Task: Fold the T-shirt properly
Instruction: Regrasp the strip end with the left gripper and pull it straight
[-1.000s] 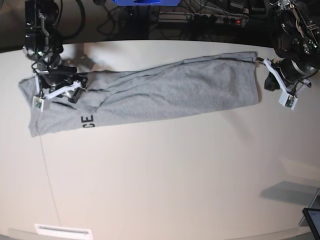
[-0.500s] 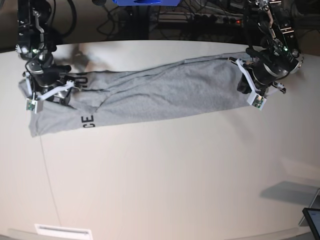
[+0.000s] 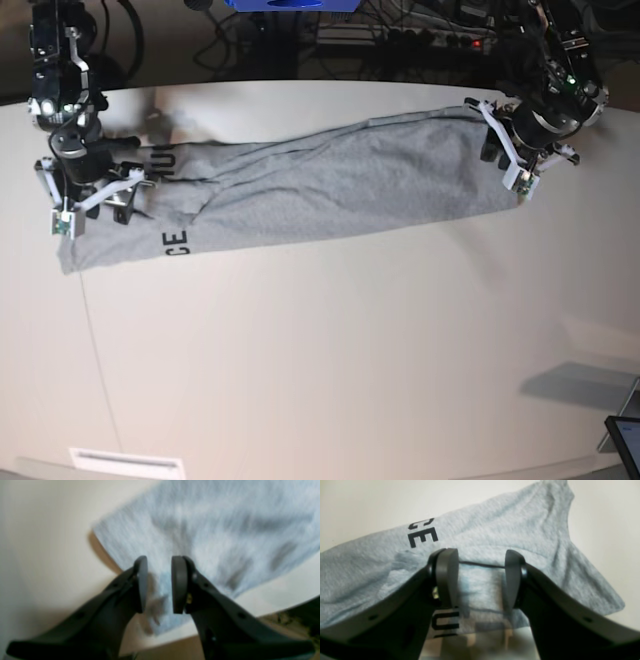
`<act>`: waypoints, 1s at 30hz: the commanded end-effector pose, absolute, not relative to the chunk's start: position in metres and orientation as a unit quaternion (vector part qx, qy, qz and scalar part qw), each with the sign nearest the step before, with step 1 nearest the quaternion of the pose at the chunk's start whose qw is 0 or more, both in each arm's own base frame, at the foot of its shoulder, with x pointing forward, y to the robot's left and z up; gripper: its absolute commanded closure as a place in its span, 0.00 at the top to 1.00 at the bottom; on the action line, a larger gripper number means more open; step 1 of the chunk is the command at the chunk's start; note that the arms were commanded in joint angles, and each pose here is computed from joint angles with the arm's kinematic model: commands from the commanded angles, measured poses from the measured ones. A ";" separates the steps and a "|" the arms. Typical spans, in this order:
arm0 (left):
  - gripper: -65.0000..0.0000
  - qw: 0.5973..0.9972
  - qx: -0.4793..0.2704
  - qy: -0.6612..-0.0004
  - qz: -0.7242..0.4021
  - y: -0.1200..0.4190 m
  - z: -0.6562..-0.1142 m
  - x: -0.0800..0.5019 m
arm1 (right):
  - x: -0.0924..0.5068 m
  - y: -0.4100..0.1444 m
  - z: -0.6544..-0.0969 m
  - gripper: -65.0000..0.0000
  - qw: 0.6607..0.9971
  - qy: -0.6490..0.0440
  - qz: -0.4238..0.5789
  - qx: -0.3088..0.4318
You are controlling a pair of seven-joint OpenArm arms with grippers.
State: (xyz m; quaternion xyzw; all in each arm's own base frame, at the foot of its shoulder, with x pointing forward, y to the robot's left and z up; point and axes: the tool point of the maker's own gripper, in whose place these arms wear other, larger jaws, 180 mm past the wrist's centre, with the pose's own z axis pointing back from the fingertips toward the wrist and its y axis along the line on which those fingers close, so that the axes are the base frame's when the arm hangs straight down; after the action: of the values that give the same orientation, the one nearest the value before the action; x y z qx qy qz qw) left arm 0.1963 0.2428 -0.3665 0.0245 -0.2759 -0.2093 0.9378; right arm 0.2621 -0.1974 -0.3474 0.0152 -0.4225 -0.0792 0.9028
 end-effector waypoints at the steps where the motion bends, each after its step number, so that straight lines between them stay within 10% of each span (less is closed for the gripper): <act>1: 0.26 0.931 0.028 -0.288 -0.225 0.237 -0.362 0.203 | 0.272 -0.201 -0.338 0.45 0.894 -0.443 -0.072 0.012; 30: 0.25 0.910 0.211 -0.177 -0.309 0.292 -0.405 0.233 | 0.258 -0.197 -0.403 0.45 0.917 -0.383 -0.104 0.027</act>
State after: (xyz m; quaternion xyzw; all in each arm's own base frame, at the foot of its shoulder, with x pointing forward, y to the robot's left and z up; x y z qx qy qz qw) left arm 0.2435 0.2817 -0.4020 0.1964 -0.2103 -0.3049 0.9079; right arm 0.2568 -0.1961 -0.4066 0.0250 -0.3807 -0.1031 0.9186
